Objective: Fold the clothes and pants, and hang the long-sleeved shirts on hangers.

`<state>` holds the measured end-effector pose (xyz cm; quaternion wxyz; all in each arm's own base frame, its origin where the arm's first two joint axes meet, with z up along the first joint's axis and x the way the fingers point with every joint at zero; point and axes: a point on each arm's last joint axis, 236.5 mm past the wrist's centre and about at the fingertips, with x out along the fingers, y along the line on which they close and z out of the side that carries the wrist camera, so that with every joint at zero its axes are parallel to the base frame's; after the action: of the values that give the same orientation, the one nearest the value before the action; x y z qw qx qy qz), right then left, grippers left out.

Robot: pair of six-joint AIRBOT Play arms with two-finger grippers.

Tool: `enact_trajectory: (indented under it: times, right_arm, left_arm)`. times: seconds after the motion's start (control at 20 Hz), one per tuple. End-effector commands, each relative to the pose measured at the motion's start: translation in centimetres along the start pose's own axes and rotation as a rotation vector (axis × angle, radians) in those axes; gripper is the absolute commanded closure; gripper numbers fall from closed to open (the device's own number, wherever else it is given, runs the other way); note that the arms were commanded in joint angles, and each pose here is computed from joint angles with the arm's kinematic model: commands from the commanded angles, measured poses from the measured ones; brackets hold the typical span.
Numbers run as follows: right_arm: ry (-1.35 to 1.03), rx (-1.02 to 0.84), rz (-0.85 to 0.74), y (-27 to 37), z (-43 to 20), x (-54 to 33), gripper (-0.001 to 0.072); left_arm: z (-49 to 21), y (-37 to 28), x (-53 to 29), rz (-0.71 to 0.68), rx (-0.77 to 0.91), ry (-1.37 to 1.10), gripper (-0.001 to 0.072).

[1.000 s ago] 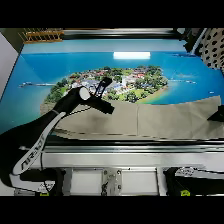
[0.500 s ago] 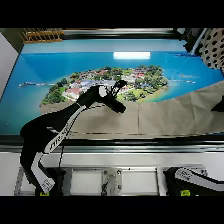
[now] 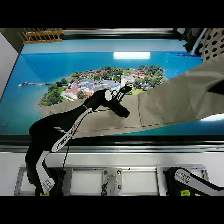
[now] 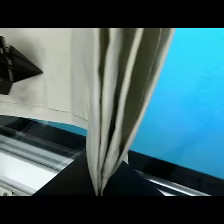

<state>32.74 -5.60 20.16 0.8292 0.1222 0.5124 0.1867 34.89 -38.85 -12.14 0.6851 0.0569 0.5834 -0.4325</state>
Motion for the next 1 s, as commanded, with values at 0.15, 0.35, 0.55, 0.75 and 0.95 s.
enact_trajectory:
  times: [0.15,0.35,0.55,0.75,0.95]
  right_arm:
    - [-0.119,-0.168,0.189,7.8,3.4,-1.0,0.0707]
    - [-0.152,-0.248,0.299,11.8,4.5,-0.6,0.0707]
    - [-0.105,-0.331,0.366,15.2,4.2,1.1,0.0707]
    - [-0.039,-0.423,0.470,19.5,3.7,3.1,0.0707]
    - [0.002,-0.520,0.543,23.8,3.6,5.0,0.0707]
  left_arm:
    - [-0.2,-0.3,0.3,-0.004,0.004,0.007,0.0701]
    - [-0.2,-0.6,0.3,-0.008,0.005,0.009,0.0701]
    - [0.7,-1.0,-1.0,-0.004,0.019,-0.020,0.0701]
    - [2.3,-0.8,-3.9,0.008,0.023,-0.081,0.0700]
    - [4.7,1.2,-9.6,0.045,0.000,-0.193,0.0701]
